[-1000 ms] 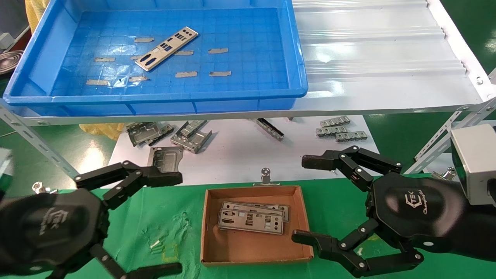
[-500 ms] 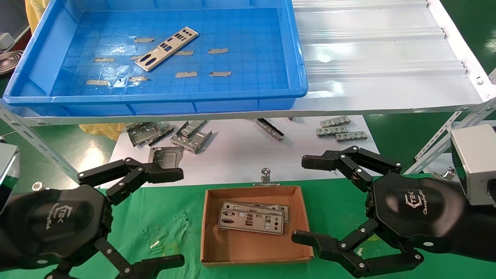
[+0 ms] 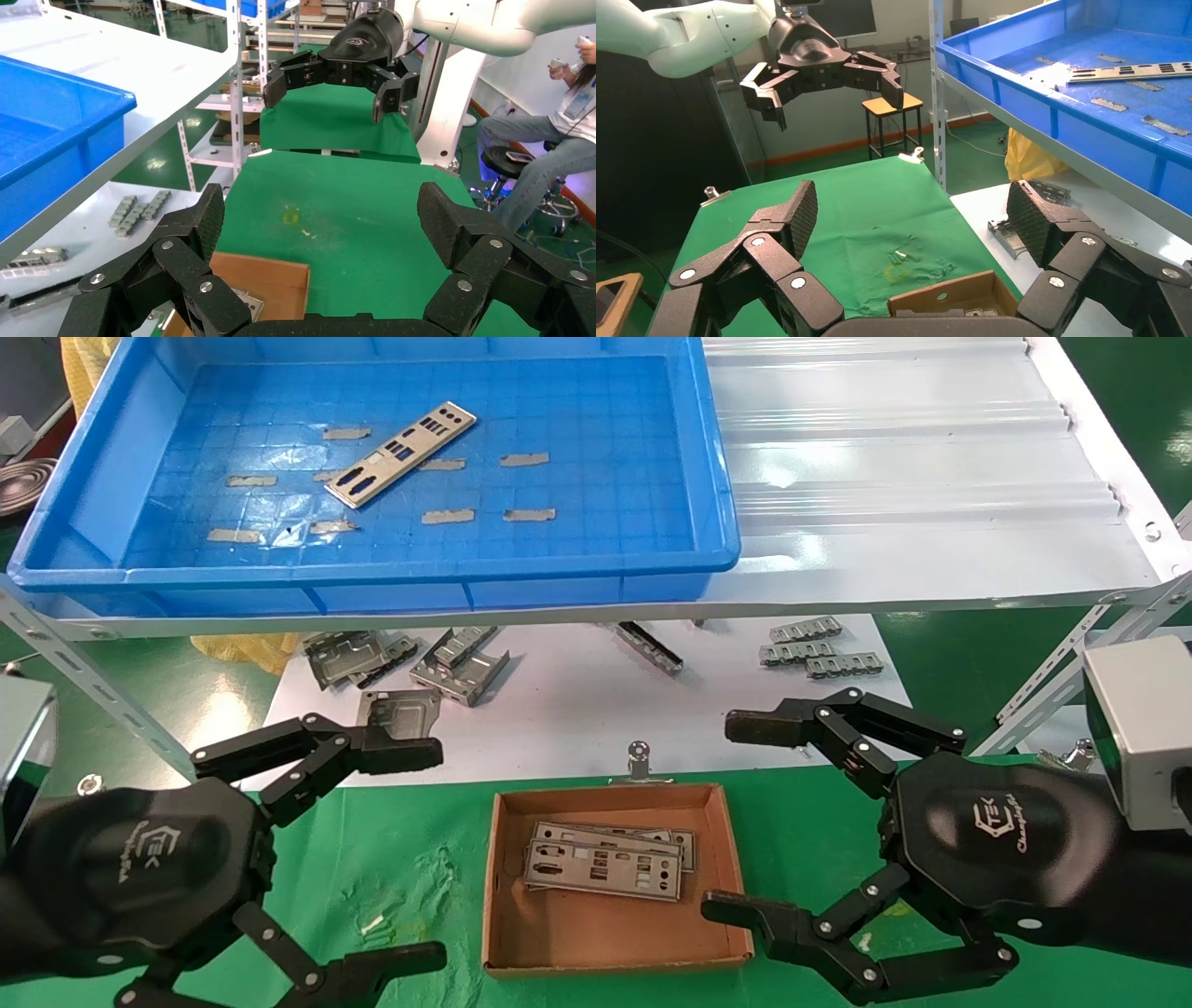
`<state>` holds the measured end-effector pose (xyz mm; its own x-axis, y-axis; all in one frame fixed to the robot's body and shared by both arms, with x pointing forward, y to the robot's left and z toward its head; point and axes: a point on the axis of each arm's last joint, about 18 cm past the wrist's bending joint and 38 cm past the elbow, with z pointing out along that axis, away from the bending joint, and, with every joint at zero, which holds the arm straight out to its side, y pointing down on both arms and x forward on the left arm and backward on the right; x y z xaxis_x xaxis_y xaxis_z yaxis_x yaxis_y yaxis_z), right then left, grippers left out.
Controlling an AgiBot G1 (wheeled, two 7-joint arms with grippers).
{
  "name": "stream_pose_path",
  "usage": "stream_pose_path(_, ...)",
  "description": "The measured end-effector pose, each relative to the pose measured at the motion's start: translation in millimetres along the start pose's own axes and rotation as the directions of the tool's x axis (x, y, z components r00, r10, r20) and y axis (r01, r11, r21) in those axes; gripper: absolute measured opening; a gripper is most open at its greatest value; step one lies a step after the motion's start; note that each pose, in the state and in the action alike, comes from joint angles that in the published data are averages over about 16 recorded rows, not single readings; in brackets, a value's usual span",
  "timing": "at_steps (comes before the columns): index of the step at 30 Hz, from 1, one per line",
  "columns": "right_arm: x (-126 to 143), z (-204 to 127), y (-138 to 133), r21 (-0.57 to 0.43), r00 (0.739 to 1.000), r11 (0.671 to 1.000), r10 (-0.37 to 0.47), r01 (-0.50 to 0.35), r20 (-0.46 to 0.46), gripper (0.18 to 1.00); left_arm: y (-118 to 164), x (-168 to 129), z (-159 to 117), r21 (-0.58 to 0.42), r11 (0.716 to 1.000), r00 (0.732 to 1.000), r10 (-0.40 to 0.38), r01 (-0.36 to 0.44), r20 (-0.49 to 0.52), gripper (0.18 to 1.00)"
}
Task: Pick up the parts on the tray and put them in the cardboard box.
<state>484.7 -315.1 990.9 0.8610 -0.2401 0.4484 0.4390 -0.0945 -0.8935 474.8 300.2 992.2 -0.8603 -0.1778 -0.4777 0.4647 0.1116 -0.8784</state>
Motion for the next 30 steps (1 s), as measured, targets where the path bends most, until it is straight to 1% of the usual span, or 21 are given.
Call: stream_pose_path(30,0.0,0.0,0.0,0.0,1.0,1.0,0.0,0.0,0.0,1.001,0.9,-1.1,0.5,0.0,1.0,1.0,-0.001,0.001,0.001,1.001)
